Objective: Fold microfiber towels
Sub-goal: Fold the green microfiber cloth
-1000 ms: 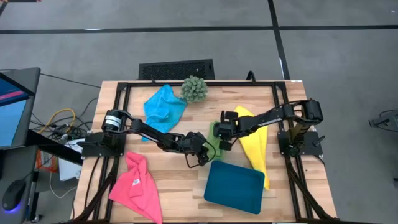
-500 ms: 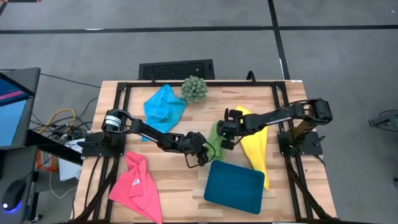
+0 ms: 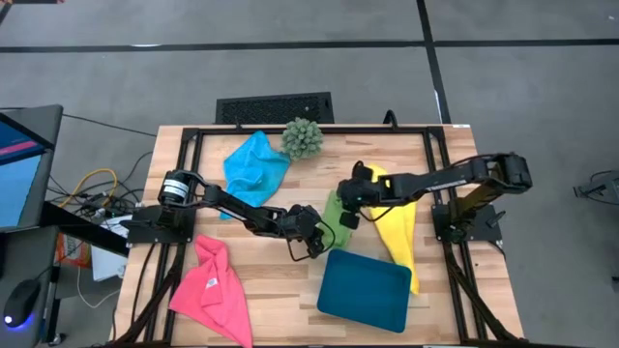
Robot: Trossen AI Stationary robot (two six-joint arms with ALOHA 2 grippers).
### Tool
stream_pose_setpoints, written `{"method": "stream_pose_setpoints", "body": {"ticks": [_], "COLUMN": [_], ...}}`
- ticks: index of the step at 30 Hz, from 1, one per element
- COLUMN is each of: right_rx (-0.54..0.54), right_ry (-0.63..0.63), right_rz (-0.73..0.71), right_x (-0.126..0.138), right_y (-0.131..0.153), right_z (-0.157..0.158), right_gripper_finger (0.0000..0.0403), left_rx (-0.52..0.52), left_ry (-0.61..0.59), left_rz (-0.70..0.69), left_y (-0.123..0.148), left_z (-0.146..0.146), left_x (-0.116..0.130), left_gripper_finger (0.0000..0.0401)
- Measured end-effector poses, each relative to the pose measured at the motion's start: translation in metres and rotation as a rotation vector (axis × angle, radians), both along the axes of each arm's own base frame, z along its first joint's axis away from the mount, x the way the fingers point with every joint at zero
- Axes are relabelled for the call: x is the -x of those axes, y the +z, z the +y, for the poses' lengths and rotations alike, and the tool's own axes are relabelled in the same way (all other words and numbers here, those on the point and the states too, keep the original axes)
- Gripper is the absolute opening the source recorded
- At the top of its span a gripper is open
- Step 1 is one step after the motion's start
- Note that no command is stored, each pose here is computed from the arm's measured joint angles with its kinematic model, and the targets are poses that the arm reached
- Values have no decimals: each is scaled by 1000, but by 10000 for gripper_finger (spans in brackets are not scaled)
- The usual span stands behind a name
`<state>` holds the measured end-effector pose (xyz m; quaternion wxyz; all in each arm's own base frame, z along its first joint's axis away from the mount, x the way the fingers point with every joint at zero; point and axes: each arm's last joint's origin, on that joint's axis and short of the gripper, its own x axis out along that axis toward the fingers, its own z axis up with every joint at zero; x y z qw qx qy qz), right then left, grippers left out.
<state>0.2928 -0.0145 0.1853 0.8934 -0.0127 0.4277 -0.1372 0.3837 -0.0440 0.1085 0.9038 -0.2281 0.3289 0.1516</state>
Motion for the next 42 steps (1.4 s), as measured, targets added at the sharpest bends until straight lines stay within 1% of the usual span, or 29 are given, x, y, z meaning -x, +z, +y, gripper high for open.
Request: {"method": "stream_pose_setpoints", "body": {"ticks": [3, 6, 8, 10, 11, 13, 16, 18, 21, 27, 29, 31, 34, 36, 38, 42], "right_rx": [32, 35, 43, 65, 77, 102, 136, 171, 224, 189, 173, 169, 169, 162, 146, 115], "right_ry": [55, 62, 76, 75, 68, 32, -3, -39, -108, -239, -262, -274, -286, -297, -294, -289], "right_rz": [-16, -1, 32, 97, 129, 151, 192, 183, 219, 327, 352, 347, 378, 352, 360, 352], "right_x": [-7, -12, -15, -16, -16, -20, -19, -21, -15, 2, 7, 9, 17, 16, 20, 24], "right_y": [-5, -11, -19, -30, -35, -41, -47, -46, -45, -46, -46, -45, -46, -44, -42, -41], "right_z": [4, 4, 5, 7, 7, 7, 5, 4, 0, -13, -15, -15, -14, -15, -15, -14], "right_gripper_finger": [122, 122, 125, 133, 137, 147, 155, 155, 147, 125, 121, 119, 119, 119, 119, 119], "left_rx": [0, 0, 0, 0, 0, 0, 0, 1, 3, 3, 0, -1, 1, 4, 8, 38], "left_ry": [0, 1, 1, 2, 2, 2, 2, 3, 5, 8, 12, 12, 11, 6, 4, -31], "left_rz": [-2, -3, -2, -3, -3, -3, -3, -3, -3, -3, 0, 1, 4, 5, 0, -37], "left_y": [0, 0, 0, 0, 0, 0, 0, 0, 0, 0, 0, 0, -1, -1, 0, 12], "left_z": [0, 0, 0, 0, 0, 0, 0, 0, 0, 0, 1, 1, 1, 0, 0, -1], "left_x": [0, 0, 0, 0, 0, 0, 0, 0, 0, 0, 0, 0, 1, 1, 0, 0], "left_gripper_finger": [11, 11, 11, 11, 11, 11, 11, 11, 11, 10, 10, 10, 10, 10, 10, 10]}}
